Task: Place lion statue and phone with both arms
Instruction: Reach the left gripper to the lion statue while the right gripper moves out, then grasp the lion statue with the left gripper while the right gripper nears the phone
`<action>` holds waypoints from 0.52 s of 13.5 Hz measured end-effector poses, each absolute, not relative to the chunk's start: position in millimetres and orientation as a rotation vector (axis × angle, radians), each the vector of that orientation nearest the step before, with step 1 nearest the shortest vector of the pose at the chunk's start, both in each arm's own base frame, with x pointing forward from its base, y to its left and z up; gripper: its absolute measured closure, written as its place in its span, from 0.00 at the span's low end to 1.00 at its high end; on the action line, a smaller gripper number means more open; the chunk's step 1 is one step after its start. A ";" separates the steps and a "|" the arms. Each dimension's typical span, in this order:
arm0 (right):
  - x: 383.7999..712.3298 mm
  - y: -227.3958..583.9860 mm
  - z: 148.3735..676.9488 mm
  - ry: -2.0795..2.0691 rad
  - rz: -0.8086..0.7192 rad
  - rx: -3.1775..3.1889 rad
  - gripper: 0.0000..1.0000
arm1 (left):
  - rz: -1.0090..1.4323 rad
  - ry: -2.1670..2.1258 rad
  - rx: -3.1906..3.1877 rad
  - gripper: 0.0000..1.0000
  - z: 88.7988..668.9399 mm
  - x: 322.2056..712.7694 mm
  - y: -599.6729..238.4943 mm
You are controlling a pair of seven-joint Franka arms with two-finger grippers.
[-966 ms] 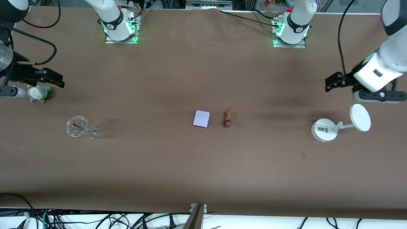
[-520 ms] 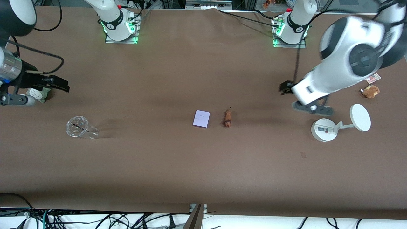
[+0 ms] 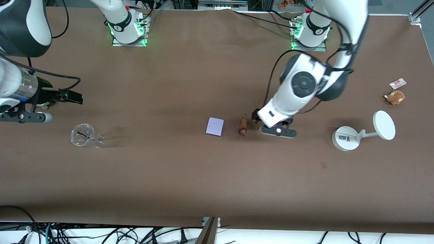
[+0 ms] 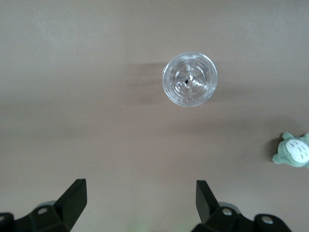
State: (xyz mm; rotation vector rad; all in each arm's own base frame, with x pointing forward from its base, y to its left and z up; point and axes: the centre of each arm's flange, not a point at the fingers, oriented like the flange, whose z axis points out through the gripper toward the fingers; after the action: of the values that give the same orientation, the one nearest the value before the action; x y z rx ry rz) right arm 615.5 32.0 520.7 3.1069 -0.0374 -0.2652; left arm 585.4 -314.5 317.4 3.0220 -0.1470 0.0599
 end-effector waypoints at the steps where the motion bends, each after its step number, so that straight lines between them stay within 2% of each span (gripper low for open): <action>1: 619.5 34.2 513.1 -0.032 -0.266 3.107 0.00 | 0.114 -0.131 3.004 0.00 295.1 579.6 -323.7; 4: 634.1 60.4 483.0 0.025 -0.253 3.105 0.00 | 0.168 -0.137 2.980 0.00 241.6 568.8 -341.0; 7: 644.1 91.1 454.5 0.088 -0.244 3.101 0.00 | 0.159 -0.137 2.978 0.00 211.6 558.4 -355.7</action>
State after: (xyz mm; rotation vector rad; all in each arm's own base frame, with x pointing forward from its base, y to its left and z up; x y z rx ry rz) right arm 644.1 91.1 454.5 3.1011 0.0884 -0.2435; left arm 558.4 -355.7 211.6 2.9779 -0.1375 0.1585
